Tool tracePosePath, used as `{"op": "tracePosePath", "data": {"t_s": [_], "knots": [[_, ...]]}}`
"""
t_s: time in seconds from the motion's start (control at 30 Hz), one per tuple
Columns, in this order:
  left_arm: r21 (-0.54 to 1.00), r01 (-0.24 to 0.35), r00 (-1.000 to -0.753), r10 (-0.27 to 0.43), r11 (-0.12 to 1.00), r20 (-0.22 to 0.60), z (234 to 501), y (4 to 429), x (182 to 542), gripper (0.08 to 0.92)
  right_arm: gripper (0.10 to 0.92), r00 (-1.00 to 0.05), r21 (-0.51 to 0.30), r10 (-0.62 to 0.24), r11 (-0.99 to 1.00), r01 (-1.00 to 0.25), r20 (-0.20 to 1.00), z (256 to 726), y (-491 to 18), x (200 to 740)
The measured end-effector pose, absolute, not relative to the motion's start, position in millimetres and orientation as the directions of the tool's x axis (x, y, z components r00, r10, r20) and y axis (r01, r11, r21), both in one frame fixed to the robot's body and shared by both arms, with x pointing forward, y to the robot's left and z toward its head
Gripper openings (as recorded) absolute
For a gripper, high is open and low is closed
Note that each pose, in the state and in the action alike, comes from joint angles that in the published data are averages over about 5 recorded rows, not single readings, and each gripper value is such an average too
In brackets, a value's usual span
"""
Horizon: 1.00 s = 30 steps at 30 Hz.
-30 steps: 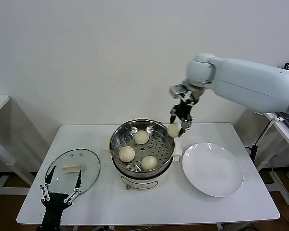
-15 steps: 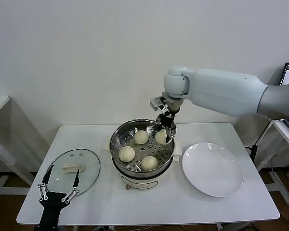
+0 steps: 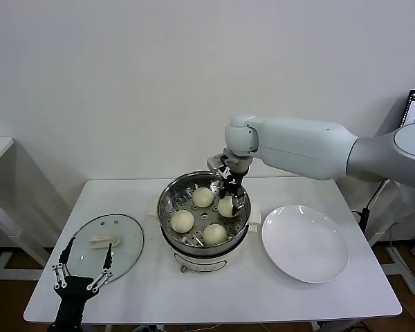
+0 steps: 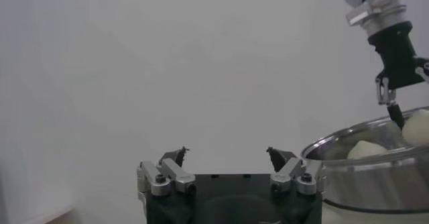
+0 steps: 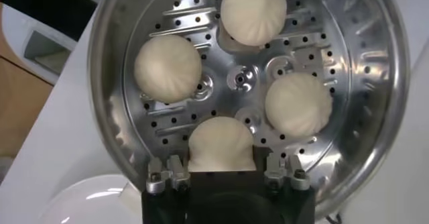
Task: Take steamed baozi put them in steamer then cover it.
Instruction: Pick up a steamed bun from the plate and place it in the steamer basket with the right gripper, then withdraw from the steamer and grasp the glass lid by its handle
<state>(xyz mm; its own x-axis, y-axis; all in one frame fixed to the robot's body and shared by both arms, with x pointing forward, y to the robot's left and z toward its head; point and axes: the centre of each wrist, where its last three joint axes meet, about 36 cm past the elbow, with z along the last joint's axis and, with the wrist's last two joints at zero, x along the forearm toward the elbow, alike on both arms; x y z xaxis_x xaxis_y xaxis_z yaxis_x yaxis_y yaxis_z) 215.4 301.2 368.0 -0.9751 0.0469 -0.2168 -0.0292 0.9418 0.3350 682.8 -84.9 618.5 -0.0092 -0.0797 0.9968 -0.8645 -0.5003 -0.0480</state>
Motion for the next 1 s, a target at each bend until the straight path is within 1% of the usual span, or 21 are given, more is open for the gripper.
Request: {"op": "tracePosePath", "data": {"t_s": [0.13, 0.33, 0.5, 0.6, 0.7, 0.8, 0.9, 1.0], "knots": [[0.336, -0.031, -0.975, 0.046, 0.941, -0.218, 368, 302, 216, 0.823, 0.719, -0.013, -0.047, -0.07, -0.504, -0.862, 0.997, 616, -85, 683], [0.335, -0.031, -0.975, 0.046, 0.942, -0.218, 368, 301, 216, 0.823, 0.811, -0.016, -0.049, -0.07, -0.509, -0.859, 0.997, 616, -86, 682], [0.338, -0.031, -0.975, 0.046, 0.94, -0.218, 368, 302, 216, 0.823, 0.822, -0.023, -0.064, -0.085, -0.517, -0.854, 0.996, 625, -90, 680], [0.345, -0.031, -0.974, 0.049, 0.938, -0.22, 368, 302, 217, 0.823, 0.823, -0.026, -0.08, -0.111, -0.52, -0.85, 0.993, 631, -94, 679], [0.359, -0.034, -0.974, 0.05, 0.933, -0.221, 367, 304, 219, 0.823, 0.823, -0.034, -0.119, -0.171, -0.519, -0.846, 0.985, 640, -102, 677], [0.386, -0.04, -0.974, 0.05, 0.922, -0.222, 367, 308, 222, 0.823, 0.823, -0.06, -0.194, -0.271, -0.502, -0.843, 0.961, 648, -114, 674], [0.42, -0.051, -0.974, 0.048, 0.906, -0.222, 366, 312, 226, 0.823, 0.823, -0.113, -0.303, -0.397, -0.457, -0.836, 0.911, 651, -133, 669], [0.459, -0.072, -0.973, 0.038, 0.885, -0.226, 367, 316, 232, 0.823, 0.823, -0.198, -0.438, -0.534, -0.37, -0.819, 0.822, 647, -154, 663]]}}
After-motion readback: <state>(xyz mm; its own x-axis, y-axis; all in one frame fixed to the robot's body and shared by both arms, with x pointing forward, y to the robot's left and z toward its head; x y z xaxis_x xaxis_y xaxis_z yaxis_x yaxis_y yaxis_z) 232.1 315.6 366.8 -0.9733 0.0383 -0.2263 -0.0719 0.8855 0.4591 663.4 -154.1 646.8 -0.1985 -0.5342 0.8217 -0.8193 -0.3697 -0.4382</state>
